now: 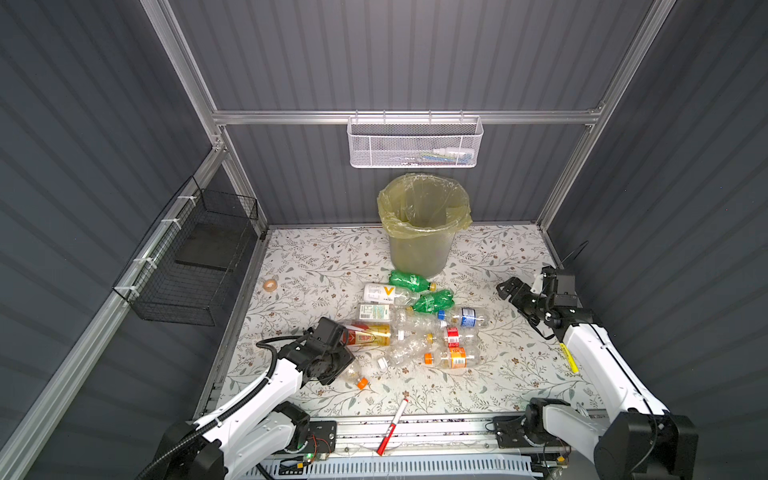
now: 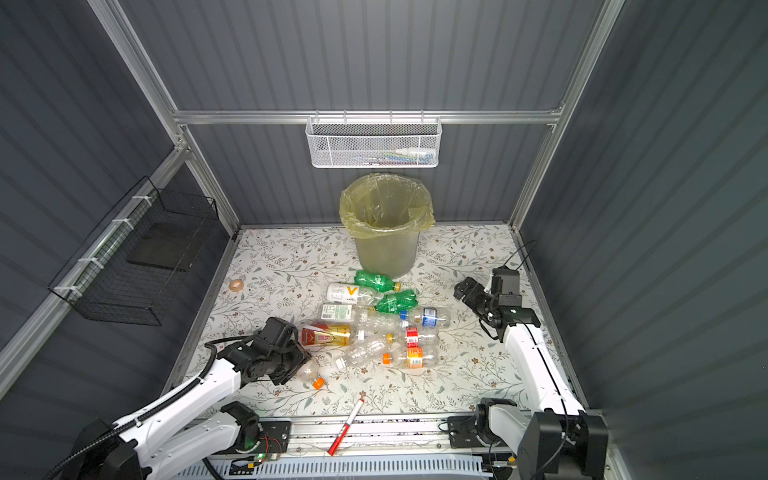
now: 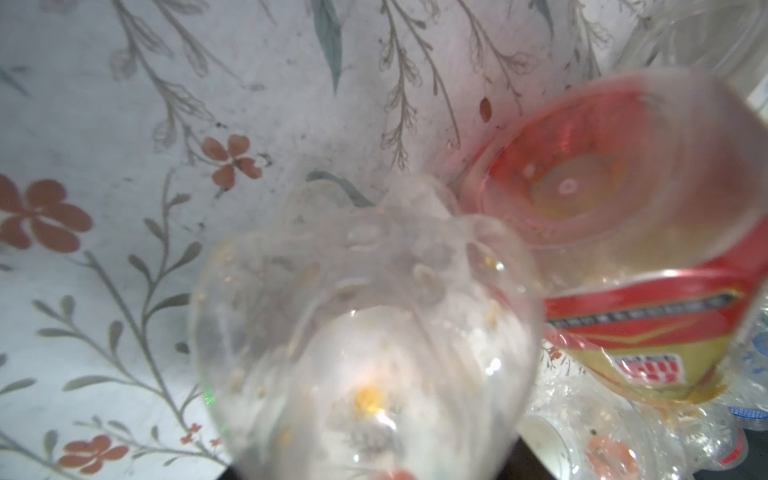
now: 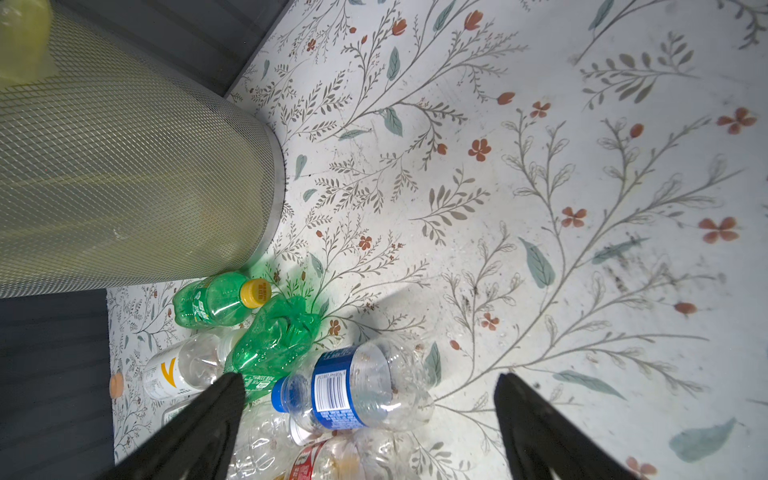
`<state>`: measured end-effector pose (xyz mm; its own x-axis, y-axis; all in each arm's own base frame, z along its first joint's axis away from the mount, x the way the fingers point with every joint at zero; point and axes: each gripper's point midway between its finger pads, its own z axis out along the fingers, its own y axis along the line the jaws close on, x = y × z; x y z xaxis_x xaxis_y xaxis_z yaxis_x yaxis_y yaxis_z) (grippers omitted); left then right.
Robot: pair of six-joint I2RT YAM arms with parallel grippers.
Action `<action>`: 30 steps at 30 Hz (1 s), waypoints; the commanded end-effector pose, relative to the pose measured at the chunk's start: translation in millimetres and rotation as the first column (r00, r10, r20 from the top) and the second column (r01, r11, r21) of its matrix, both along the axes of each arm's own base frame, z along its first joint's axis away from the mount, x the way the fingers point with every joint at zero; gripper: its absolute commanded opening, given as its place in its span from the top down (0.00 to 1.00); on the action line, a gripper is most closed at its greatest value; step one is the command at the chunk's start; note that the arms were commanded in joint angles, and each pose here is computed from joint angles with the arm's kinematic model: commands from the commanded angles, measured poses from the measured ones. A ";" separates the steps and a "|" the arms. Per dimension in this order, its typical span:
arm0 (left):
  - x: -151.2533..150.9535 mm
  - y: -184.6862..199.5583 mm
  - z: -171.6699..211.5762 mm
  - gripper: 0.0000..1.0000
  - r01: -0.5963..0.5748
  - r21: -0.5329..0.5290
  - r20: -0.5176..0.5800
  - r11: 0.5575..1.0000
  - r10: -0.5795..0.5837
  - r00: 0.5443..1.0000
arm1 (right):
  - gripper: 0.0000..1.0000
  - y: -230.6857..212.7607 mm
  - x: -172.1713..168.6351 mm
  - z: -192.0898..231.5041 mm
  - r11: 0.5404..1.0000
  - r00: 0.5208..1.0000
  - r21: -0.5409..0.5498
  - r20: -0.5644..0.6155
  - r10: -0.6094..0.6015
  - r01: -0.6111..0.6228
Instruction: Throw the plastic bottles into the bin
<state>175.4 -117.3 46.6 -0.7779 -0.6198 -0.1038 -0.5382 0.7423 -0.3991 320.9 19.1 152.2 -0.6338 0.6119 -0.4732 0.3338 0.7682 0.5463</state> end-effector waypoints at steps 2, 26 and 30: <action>-3.4 9.4 15.3 0.45 0.017 0.043 0.031 0.999 -0.019 0.999 | 0.05 -0.5 -5.9 -7.7 1.000 1.000 -0.003 -0.025 0.005 -0.005; 231.5 -147.3 472.1 0.08 0.357 0.152 0.901 0.922 -0.277 0.333 | 0.06 13.4 -2.0 -13.2 0.996 0.999 0.084 -0.018 0.037 -0.036; 266.6 -153.6 475.9 0.00 0.324 0.150 0.907 0.934 -0.261 0.331 | 0.05 12.9 -6.8 -12.1 0.996 0.999 0.084 -0.013 0.029 -0.028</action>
<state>430.9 -262.9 548.8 -0.3241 -0.4996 -0.8033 0.4085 0.6920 -0.5952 312.1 31.4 127.2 -0.6741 0.6238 -0.3957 0.3400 0.7375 0.5835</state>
